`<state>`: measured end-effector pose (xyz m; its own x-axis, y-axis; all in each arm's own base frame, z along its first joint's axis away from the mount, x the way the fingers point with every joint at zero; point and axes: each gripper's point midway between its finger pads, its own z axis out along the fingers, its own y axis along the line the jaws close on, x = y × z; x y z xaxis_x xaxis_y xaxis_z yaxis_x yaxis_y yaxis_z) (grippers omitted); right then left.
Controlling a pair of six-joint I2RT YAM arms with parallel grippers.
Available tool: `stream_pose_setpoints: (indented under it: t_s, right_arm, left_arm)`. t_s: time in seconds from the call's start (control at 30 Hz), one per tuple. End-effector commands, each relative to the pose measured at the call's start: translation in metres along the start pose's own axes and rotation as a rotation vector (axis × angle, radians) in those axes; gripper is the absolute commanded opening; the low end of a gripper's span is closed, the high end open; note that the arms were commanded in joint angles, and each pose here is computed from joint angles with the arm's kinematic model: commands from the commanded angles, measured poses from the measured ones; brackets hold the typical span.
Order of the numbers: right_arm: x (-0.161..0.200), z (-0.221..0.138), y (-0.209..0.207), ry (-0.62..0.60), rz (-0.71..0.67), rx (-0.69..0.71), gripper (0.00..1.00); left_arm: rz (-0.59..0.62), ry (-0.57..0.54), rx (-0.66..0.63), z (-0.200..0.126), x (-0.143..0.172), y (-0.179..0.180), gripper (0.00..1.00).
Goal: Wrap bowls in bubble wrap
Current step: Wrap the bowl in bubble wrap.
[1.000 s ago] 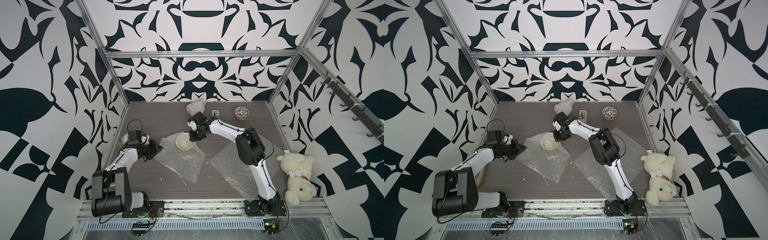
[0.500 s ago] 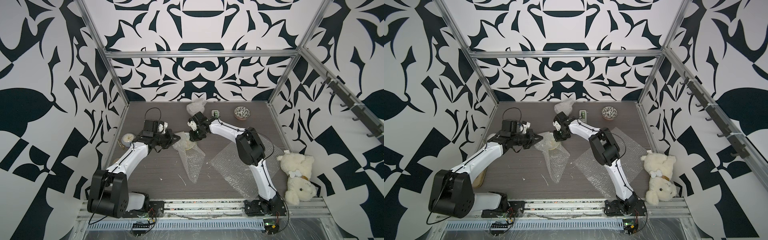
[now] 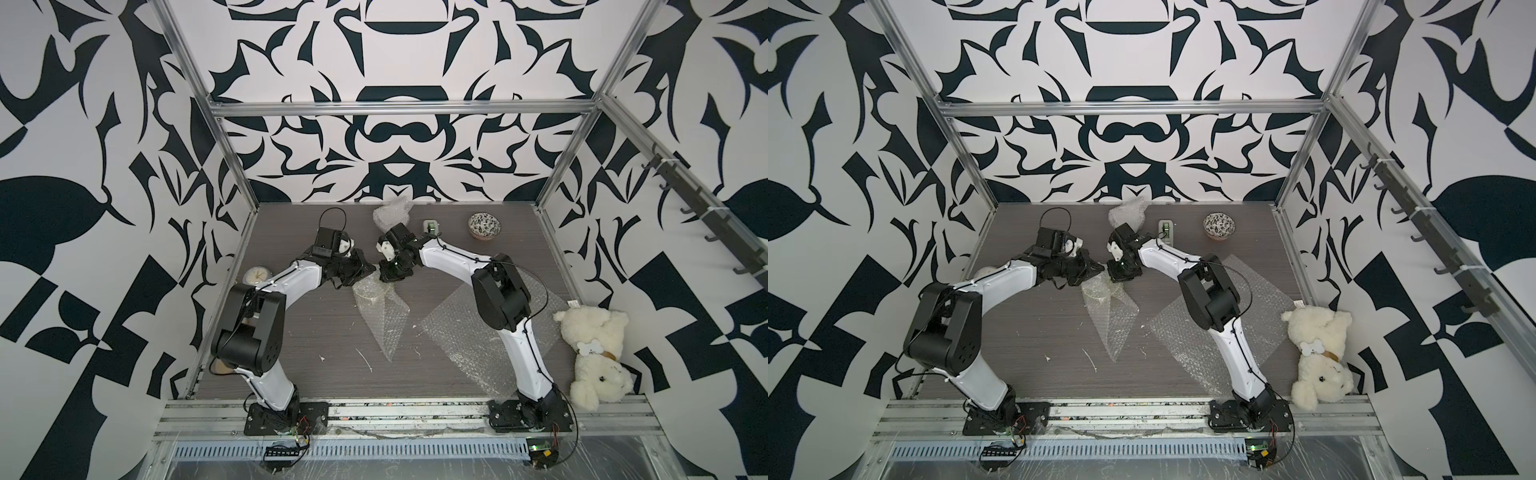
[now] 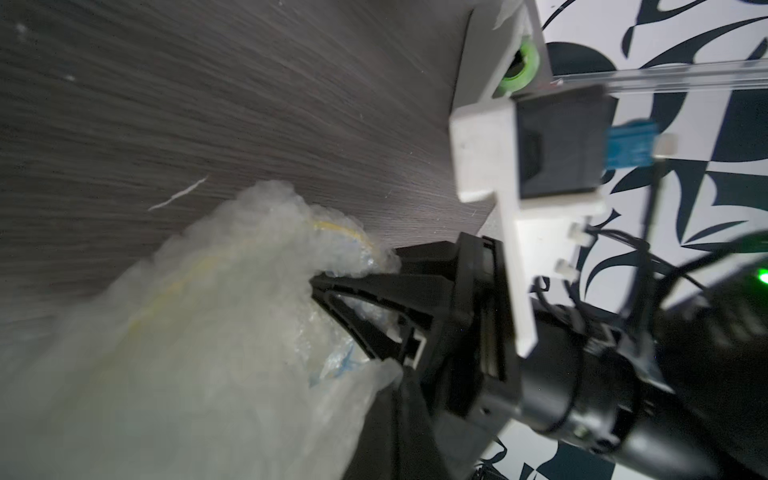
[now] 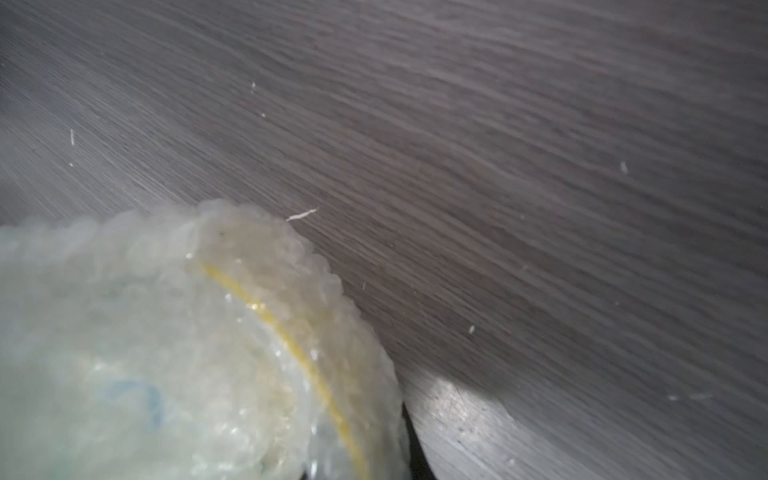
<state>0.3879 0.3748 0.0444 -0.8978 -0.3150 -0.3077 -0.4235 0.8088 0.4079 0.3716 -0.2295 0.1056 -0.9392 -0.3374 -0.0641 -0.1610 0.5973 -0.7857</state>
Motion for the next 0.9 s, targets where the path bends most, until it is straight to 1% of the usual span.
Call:
stream_pose_setpoints:
  t_s: [0.0, 0.07, 0.2, 0.33, 0.4, 0.63, 0.73, 0.87]
  right_arm:
    - [-0.010, -0.018, 0.021, -0.046, -0.030, -0.050, 0.00]
    - [-0.009, -0.019, 0.021, -0.046, -0.031, -0.048, 0.00]
    - [-0.012, -0.025, 0.026, -0.064, -0.039, -0.069, 0.01]
    - [-0.015, -0.036, 0.027, -0.077, -0.037, -0.077, 0.11]
    - [-0.017, -0.044, 0.026, -0.091, -0.035, -0.079, 0.18]
    - [-0.024, -0.092, 0.020, -0.163, -0.017, -0.111, 0.34]
    - [-0.023, -0.107, 0.022, -0.191, -0.033, -0.129, 0.38]
    - [-0.014, -0.108, 0.021, -0.169, -0.047, -0.126, 0.41]
  left_arm:
    - [-0.012, 0.017, -0.089, 0.014, -0.001, 0.024, 0.00]
    - [-0.024, 0.033, -0.137, 0.020, -0.002, 0.037, 0.00]
    - [-0.036, 0.051, -0.156, 0.029, 0.000, 0.048, 0.00]
    - [-0.032, 0.052, -0.178, 0.027, 0.001, 0.053, 0.00]
    - [-0.028, 0.050, -0.187, 0.026, 0.002, 0.054, 0.00]
    - [-0.021, 0.042, -0.194, 0.023, 0.000, 0.052, 0.01]
    - [-0.021, 0.043, -0.190, 0.024, -0.001, 0.050, 0.01]
    - [-0.011, 0.038, -0.189, 0.024, -0.004, 0.043, 0.01]
